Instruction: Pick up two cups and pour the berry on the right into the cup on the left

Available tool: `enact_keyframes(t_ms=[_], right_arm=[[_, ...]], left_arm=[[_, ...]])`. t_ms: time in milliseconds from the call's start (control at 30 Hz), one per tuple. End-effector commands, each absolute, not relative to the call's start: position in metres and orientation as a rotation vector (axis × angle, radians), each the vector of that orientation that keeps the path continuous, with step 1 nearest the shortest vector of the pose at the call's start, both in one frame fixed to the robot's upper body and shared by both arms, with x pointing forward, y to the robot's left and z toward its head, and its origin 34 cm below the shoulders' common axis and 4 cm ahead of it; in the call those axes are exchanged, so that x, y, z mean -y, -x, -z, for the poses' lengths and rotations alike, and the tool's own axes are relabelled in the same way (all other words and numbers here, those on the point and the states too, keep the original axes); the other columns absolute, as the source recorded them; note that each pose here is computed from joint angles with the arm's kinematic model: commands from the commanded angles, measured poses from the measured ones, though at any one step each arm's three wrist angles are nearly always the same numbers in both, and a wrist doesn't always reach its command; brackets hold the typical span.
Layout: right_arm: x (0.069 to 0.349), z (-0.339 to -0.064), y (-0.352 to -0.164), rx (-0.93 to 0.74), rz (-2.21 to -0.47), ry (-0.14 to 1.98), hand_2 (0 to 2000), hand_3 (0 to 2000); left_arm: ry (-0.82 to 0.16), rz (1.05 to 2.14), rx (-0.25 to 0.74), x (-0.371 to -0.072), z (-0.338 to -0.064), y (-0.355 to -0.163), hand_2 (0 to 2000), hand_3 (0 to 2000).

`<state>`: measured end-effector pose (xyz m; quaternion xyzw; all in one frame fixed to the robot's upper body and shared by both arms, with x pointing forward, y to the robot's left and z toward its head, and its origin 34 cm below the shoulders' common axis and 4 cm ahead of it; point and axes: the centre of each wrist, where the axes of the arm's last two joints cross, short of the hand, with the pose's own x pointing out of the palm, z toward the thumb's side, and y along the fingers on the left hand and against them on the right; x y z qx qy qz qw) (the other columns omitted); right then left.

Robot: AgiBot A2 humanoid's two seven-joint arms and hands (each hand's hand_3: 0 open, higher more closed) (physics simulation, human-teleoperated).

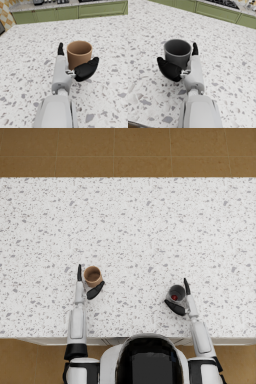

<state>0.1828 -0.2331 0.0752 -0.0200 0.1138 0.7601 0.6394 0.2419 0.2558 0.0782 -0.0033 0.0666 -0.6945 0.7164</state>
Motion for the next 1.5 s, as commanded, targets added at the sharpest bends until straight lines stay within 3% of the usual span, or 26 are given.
enact_keyframes(t_ms=[33, 433, 467, 500, 567, 733, 800, 867, 1200, 1300, 1500], right_arm=[[0.233, -0.075, -0.188, -0.251, -1.73, 0.043, 0, 0], [0.226, -0.058, -0.194, -0.27, -1.74, -0.021, 0, 0], [0.227, -0.064, -0.196, -0.248, -1.731, -0.002, 1361, 327], [0.228, -0.061, -0.192, -0.266, -1.754, -0.013, 2000, 653], [0.226, -0.075, -0.196, -0.222, -1.795, 0.026, 2000, 1280], [0.225, -0.084, -0.2, -0.187, -1.872, 0.037, 2000, 1280], [0.218, -0.105, -0.204, -0.111, -1.878, 0.102, 2000, 1280], [0.207, -0.135, -0.215, 0.004, -1.882, 0.187, 2000, 1280], [0.184, -0.199, -0.272, 0.278, -1.79, 0.305, 2000, 1280], [0.175, -0.218, -0.29, 0.336, -1.787, 0.331, 2000, 1280], [0.147, -0.252, -0.316, 0.309, -1.793, 0.5, 2000, 1280]], left_arm=[[0.006, 1.538, -0.135, -0.254, -0.081, -0.251, 0, 0], [0.082, 1.526, -0.157, -0.25, -0.065, -0.266, 0, 0], [0.09, 1.521, -0.16, -0.251, -0.063, -0.267, 1361, 327], [0.092, 1.543, -0.159, -0.251, -0.063, -0.268, 2000, 653], [0.086, 1.579, -0.157, -0.25, -0.065, -0.267, 2000, 1280], [0.02, 1.644, -0.094, -0.241, -0.086, -0.266, 2000, 1280], [-0.062, 1.684, -0.026, -0.228, -0.109, -0.257, 2000, 1280], [-0.114, 1.713, 0.025, -0.216, -0.125, -0.255, 2000, 1280], [-0.202, 1.826, 0.177, -0.165, -0.163, -0.263, 2000, 1280], [-0.209, 1.881, 0.2, -0.147, -0.167, -0.26, 2000, 1280], [-0.372, 1.915, 0.144, -0.132, -0.175, -0.248, 2000, 1280]])
